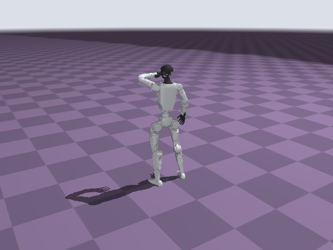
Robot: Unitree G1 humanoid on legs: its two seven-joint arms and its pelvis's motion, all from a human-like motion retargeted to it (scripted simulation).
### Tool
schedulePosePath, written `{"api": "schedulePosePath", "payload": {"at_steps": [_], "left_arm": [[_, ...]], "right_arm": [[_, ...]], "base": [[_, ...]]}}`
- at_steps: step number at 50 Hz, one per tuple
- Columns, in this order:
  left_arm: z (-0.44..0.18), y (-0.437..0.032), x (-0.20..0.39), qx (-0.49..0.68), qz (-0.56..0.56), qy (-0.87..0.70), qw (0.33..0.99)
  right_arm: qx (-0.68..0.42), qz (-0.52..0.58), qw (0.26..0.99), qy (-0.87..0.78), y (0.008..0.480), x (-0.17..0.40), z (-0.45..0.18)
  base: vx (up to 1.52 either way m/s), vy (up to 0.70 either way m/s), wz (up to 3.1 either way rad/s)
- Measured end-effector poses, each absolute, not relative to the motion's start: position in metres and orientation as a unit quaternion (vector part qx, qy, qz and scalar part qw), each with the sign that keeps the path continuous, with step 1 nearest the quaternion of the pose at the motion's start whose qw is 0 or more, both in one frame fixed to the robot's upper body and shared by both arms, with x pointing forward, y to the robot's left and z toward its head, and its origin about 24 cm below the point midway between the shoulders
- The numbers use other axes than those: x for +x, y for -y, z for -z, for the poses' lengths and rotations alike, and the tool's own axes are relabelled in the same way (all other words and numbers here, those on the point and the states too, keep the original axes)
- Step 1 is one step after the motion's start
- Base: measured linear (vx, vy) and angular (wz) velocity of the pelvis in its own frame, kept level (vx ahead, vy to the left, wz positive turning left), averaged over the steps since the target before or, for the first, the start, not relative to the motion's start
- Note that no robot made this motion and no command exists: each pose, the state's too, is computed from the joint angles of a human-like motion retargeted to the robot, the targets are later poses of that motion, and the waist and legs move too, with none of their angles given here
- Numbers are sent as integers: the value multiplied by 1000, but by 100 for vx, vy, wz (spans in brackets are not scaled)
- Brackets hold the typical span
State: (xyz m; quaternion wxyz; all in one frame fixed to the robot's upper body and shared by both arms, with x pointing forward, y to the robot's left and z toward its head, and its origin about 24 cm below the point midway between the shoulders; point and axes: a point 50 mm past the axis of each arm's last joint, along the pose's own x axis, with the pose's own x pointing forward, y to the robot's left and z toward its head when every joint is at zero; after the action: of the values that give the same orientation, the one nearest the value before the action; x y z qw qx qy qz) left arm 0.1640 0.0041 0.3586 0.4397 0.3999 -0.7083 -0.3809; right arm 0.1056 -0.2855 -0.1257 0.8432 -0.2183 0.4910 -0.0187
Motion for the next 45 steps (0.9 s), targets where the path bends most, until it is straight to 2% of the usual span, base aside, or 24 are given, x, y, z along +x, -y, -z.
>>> {"api": "schedulePosePath", "payload": {"at_steps": [5,15,27,38,45], "left_arm": [[-357,-6,157,404,387,713,422],[-353,-55,155,398,332,713,472],[-362,1,155,397,374,727,416],[-352,-40,157,405,361,704,459],[-361,-11,153,395,368,726,425]], "right_arm": [[-222,2,844,-488,281,109,126],[-221,15,862,-457,281,120,119],[-225,2,830,-511,284,99,130],[-227,33,856,-463,290,124,117],[-220,35,844,-488,291,111,123]], "base": [[0,0,-4],[0,0,-15],[0,1,22],[0,0,-15],[0,0,16]]}}
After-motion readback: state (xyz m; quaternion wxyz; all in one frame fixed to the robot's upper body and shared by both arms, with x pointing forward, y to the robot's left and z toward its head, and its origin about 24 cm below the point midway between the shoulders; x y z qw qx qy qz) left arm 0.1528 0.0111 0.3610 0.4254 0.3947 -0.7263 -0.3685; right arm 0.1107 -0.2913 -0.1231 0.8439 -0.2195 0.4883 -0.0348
